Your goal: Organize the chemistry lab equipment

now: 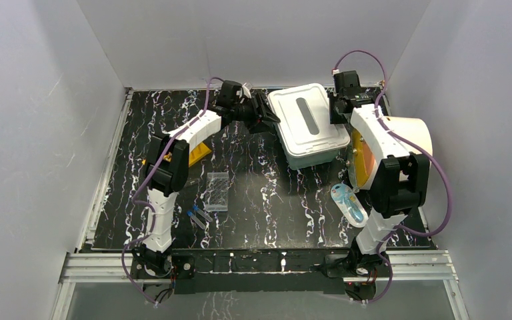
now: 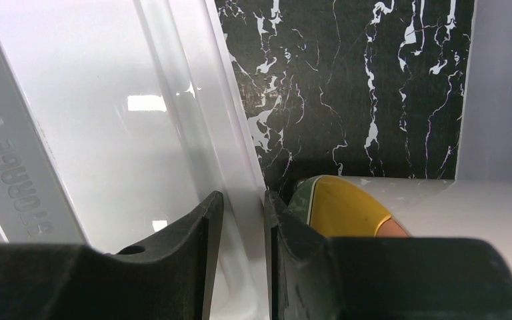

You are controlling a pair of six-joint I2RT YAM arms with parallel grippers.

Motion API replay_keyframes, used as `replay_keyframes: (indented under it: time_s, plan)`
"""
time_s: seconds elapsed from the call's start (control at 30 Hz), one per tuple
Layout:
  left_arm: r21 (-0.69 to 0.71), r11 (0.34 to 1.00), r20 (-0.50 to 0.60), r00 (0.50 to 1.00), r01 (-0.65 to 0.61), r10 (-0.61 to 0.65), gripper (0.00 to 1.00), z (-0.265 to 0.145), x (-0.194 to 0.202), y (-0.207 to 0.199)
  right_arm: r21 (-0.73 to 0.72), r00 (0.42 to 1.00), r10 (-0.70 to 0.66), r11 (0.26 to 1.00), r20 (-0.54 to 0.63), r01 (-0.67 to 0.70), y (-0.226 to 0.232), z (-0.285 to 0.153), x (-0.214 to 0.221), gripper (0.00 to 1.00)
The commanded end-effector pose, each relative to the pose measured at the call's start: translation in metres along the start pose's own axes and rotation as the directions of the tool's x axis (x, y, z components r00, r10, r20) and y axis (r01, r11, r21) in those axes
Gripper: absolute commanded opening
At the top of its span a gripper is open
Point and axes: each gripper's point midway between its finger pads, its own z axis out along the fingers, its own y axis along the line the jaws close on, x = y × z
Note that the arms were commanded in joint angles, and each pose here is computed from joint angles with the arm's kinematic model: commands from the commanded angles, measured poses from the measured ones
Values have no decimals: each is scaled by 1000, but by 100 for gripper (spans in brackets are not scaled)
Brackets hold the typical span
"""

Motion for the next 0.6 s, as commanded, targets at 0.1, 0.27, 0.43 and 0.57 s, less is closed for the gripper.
replay_keyframes:
  time_s: [0.1, 0.27, 0.43, 0.57]
  plan:
    - [-73, 997, -43, 999, -14, 10, 56, 1, 12, 20, -90, 1000, -16, 996, -13, 14, 14, -5, 7, 38]
    - [-107, 994, -35, 999, -23, 19, 53, 1, 10, 28, -161, 999, -22, 987, -30, 17, 27, 0, 9, 38]
    - [-177, 984, -4, 1000, -24, 24, 45, -1, 4, 40, -275, 1000, -21, 961, -18, 15, 50, 1, 3, 38]
    - [-227, 971, 58, 994, -74, 90, 41, -10, -9, 38, -346, 1000, -17, 938, -3, 15, 64, -2, -5, 37]
